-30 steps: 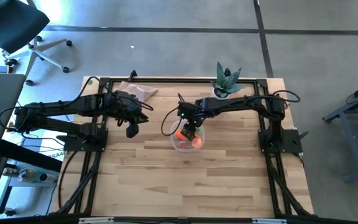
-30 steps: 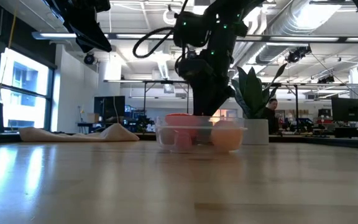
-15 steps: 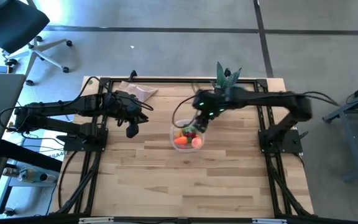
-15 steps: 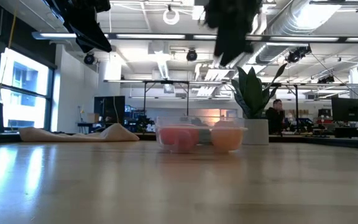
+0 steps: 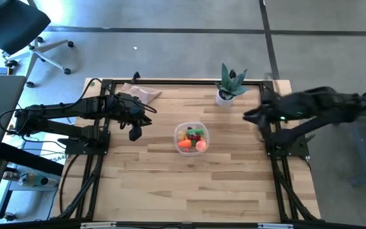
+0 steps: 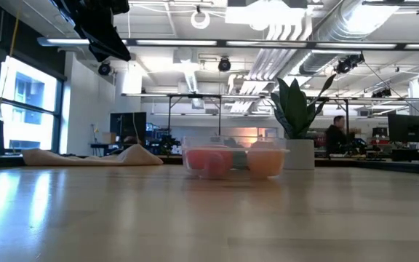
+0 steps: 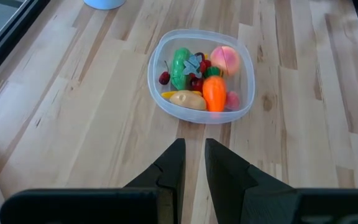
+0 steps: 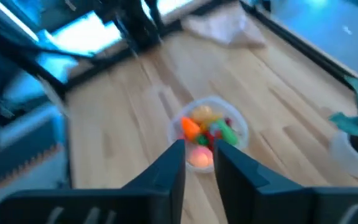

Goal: Pick and placing Produce into tupperware
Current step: Return to Home Position

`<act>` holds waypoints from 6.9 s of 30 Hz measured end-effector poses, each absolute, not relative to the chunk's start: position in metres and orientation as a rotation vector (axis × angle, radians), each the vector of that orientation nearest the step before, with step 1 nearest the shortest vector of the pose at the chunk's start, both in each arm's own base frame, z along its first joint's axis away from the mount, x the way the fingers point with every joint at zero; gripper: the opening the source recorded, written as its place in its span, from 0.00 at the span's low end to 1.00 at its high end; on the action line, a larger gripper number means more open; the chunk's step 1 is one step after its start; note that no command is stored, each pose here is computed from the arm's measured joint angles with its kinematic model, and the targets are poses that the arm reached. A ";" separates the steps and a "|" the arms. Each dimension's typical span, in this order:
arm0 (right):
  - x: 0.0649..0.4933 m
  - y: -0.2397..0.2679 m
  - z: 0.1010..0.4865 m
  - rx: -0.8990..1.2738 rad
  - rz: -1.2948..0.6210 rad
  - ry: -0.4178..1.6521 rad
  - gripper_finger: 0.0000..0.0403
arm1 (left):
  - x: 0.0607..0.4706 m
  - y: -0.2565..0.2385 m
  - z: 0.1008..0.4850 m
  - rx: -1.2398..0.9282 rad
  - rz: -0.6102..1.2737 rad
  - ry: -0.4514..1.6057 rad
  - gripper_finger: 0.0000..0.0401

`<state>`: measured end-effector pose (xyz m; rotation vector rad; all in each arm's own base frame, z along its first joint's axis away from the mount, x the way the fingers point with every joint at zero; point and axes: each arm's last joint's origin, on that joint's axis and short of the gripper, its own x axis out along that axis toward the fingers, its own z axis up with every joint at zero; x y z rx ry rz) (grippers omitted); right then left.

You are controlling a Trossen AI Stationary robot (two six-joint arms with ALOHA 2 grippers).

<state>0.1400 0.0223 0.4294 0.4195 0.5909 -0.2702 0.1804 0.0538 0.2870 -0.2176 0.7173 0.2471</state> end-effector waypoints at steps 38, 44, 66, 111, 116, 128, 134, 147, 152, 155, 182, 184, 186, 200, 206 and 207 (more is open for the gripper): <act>0.008 -0.003 0.359 0.388 0.021 -0.319 0.07 | 0.180 0.054 0.287 -0.218 0.247 0.716 0.13; 0.020 -0.001 0.330 0.438 0.082 -0.370 0.07 | 0.180 0.054 0.287 -0.217 0.247 0.716 0.13; 0.087 0.007 0.222 0.518 0.198 -0.311 0.00 | 0.180 0.054 0.287 -0.217 0.247 0.717 0.13; 0.099 0.005 0.166 0.444 -0.015 0.004 0.00 | 0.181 0.054 0.287 -0.218 0.247 0.717 0.13; 0.099 0.005 0.166 0.444 -0.016 0.004 0.00 | 0.181 0.054 0.288 -0.220 0.249 0.704 0.13; 0.099 0.005 0.166 0.444 -0.016 0.004 0.00 | 0.190 0.055 0.300 -0.311 0.230 0.537 0.13; 0.099 0.005 0.166 0.444 -0.016 0.004 0.00 | 0.186 0.055 0.294 -0.472 0.327 0.584 0.13; 0.099 0.005 0.166 0.444 -0.017 0.005 0.00 | 0.116 0.028 0.362 -0.355 0.029 0.063 0.13; 0.099 0.005 0.166 0.444 -0.016 0.005 0.00 | 0.056 0.012 0.373 -0.257 0.092 -0.149 0.13; 0.099 0.005 0.166 0.444 -0.016 0.005 0.00 | 0.033 0.005 0.366 -0.233 0.101 -0.244 0.13; 0.099 0.005 0.166 0.444 -0.016 0.005 0.00 | 0.092 0.024 0.228 -0.298 0.058 -0.398 0.13; 0.099 0.005 0.166 0.444 -0.016 0.005 0.00 | 0.093 0.024 0.222 -0.308 0.062 -0.377 0.13; 0.099 0.005 0.166 0.444 -0.016 0.004 0.00 | 0.094 0.024 0.219 -0.313 0.065 -0.365 0.13; 0.099 0.005 0.166 0.444 -0.016 0.005 0.00 | 0.099 0.028 0.193 -0.400 0.182 -0.130 0.13; 0.099 0.005 0.166 0.444 -0.017 0.005 0.00 | 0.099 0.029 0.177 -0.428 0.239 0.022 0.13; 0.099 0.005 0.166 0.444 -0.016 0.005 0.00 | 0.099 0.029 0.174 -0.433 0.259 0.052 0.13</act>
